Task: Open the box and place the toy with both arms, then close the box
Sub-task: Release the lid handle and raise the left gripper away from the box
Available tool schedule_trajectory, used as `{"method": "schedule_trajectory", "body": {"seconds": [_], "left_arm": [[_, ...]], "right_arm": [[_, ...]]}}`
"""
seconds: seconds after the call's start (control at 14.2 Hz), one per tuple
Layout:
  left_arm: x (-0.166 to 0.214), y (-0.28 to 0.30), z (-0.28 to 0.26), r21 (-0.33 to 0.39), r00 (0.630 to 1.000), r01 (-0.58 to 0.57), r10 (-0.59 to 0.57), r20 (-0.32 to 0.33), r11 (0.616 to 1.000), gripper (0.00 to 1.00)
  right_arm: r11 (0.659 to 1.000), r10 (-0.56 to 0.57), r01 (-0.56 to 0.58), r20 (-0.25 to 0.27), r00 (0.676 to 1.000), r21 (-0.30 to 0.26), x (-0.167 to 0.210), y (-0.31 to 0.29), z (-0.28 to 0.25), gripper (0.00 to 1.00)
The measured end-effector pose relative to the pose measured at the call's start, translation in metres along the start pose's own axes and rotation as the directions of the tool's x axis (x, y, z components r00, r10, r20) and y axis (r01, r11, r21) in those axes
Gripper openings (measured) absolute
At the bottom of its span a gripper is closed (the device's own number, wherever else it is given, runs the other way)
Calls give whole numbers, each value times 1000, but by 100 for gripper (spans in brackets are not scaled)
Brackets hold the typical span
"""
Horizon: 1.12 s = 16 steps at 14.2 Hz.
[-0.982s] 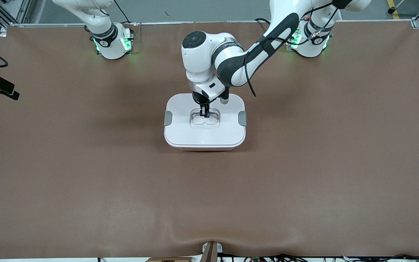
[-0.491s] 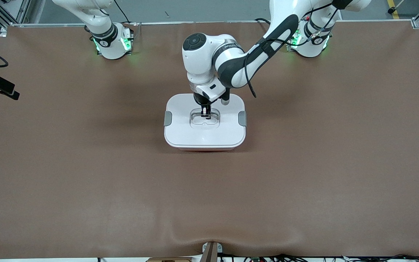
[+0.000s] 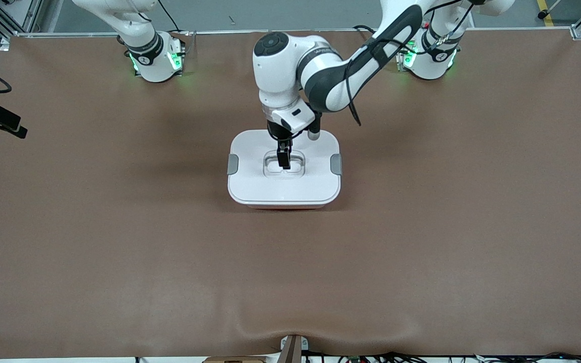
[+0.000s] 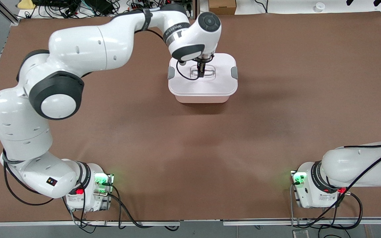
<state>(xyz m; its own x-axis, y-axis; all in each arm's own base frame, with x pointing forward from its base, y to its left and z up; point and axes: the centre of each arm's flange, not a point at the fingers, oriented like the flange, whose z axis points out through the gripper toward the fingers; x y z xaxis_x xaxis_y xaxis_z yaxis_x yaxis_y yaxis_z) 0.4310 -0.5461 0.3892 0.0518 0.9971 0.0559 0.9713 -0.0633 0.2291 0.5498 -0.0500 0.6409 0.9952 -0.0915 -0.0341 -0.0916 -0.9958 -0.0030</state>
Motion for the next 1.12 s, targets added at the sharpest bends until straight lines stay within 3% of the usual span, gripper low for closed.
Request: {"method": "schedule_trajectory", "body": {"seconds": [0.35,0.7,1.12], "left_arm": [[41,21,-38,64,994,-102,105,-43,993,100],[117,69,-81,120,973,-231,232,7,965,100],[195,118,-99,123,919,-394,390,56,911,100]], "right_arm": [[1000,-2,2,0,1000,0,0,-1,0,100],[1000,-3,3,1,1000,0,0,-1,0,100],[1000,-2,2,1,1000,0,0,1,0,100]]}}
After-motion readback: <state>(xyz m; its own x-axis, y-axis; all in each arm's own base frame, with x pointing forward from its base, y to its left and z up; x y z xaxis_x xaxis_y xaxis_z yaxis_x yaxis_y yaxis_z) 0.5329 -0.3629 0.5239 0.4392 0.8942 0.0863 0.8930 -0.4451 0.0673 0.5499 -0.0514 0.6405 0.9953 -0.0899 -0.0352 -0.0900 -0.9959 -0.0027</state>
